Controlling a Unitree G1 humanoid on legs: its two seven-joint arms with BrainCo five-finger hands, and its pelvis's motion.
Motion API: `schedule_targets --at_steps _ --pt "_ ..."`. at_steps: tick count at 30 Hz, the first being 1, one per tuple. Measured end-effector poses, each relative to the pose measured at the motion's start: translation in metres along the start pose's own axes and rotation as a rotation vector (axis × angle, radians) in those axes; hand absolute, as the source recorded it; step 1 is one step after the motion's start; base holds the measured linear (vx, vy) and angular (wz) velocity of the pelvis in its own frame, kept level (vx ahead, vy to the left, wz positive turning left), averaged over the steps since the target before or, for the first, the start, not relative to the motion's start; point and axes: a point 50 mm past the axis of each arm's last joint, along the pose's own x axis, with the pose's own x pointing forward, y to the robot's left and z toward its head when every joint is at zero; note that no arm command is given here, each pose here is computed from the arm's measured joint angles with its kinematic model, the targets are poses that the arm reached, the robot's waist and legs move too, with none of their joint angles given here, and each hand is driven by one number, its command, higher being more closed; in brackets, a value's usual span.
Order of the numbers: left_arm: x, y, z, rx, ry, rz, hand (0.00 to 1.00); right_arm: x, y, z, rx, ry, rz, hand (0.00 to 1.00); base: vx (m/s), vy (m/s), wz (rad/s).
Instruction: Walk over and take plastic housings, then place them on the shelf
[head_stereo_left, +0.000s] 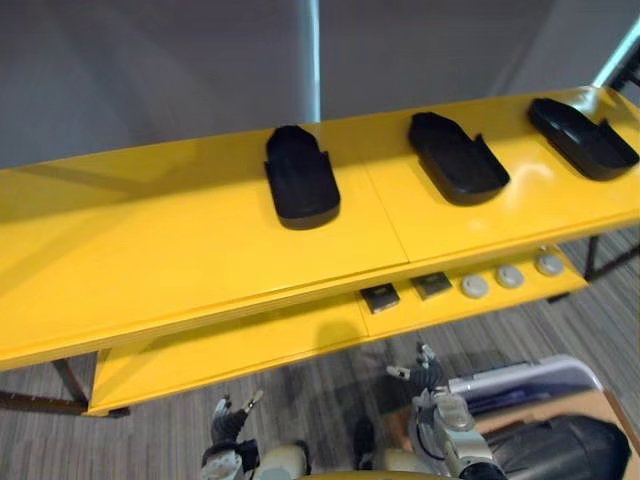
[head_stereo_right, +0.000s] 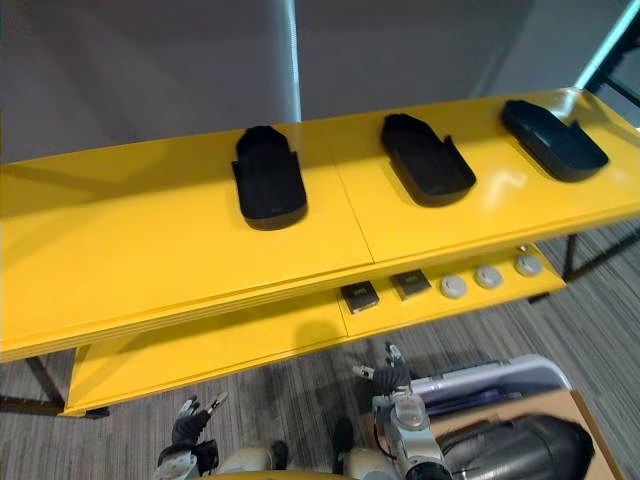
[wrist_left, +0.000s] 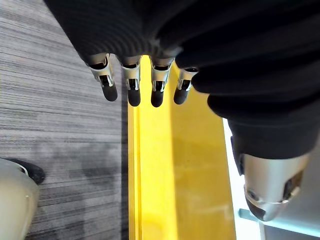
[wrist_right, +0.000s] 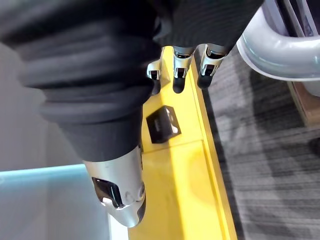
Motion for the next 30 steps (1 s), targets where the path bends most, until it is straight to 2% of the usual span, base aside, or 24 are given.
schedule_targets --at_steps 5,9,15,19,26,30 --pt "0.003 -0.003 0.015 0.005 -0.068 -0.007 0.0 0.002 0.02 0.018 -0.042 -0.067 0.05 0.0 -0.25 0.205 -1.05" --pt "0.001 -0.003 0.012 0.016 -0.055 0.003 0.0 -0.004 0.03 0.012 -0.093 -0.061 0.092 0.0 -0.21 0.141 -0.66" --pt "0.002 -0.001 0.011 0.024 -0.051 0.003 0.0 -0.004 0.028 -0.004 -0.176 -0.003 0.099 0.0 -0.08 0.035 -0.54" --pt "0.004 -0.007 0.01 0.058 -0.04 -0.025 0.0 0.002 0.012 -0.012 -0.215 0.049 0.066 0.0 -0.05 -0.073 -0.51" --pt "0.0 -0.009 -0.005 0.092 0.015 -0.046 0.0 -0.004 0.001 -0.024 -0.161 0.093 0.01 0.0 -0.08 -0.039 -0.62" --pt "-0.004 -0.002 -0.016 0.101 0.045 -0.033 0.0 0.001 0.004 -0.015 -0.148 0.067 0.013 0.0 -0.09 -0.006 -1.16"
